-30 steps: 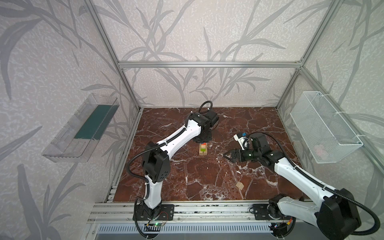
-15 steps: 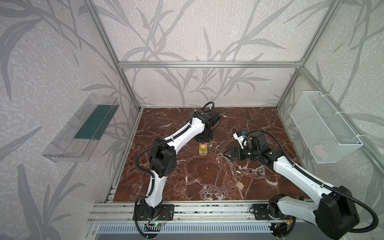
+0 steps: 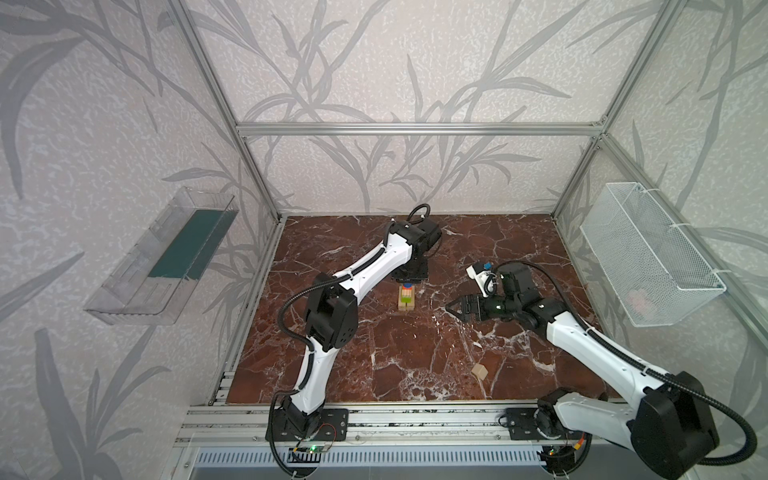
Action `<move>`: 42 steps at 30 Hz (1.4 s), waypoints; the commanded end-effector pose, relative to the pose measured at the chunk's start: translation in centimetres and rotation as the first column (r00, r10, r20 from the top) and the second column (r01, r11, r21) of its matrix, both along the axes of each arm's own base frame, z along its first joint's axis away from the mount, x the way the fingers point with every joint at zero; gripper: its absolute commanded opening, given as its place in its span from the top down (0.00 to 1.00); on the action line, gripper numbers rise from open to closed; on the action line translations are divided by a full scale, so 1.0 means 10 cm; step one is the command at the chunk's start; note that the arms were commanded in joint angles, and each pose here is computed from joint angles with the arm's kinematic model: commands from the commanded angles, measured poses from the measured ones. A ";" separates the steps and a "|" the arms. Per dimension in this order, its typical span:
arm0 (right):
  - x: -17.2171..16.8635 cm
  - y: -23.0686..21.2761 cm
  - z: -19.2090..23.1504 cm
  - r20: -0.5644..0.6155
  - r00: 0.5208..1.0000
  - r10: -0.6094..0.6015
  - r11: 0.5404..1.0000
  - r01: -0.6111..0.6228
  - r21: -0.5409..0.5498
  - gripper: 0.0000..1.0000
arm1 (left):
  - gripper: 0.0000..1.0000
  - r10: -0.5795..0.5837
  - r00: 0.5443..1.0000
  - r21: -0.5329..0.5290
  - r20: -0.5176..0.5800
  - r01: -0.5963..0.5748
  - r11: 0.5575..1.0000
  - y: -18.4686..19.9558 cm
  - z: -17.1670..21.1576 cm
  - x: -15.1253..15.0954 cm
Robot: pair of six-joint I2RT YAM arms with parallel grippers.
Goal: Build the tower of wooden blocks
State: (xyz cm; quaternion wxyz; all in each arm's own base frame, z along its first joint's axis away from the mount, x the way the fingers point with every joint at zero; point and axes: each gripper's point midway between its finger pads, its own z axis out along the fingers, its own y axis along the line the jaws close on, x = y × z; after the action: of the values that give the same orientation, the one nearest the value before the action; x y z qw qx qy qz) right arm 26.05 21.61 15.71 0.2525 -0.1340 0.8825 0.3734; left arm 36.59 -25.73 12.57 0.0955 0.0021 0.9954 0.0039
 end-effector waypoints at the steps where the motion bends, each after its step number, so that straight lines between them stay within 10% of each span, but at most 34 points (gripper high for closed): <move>1: 0.03 0.02 0.15 0.048 0.999 0.010 1.000 -0.010 0.003 0.01 | 0.85 -0.003 1.000 0.025 -0.027 0.003 1.000 0.06 -0.02 -0.02; 42: 0.04 0.01 0.17 0.058 0.998 0.005 1.000 -0.005 -0.001 0.01 | 0.79 0.018 0.999 0.004 -0.044 -0.018 1.000 0.04 -0.14 0.08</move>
State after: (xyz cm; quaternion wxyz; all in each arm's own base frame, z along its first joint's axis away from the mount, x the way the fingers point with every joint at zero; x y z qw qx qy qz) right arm 26.11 21.52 15.82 0.2571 -0.1380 0.8823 0.3694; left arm 37.22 -25.68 11.36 0.0803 -0.0065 0.9967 -0.0024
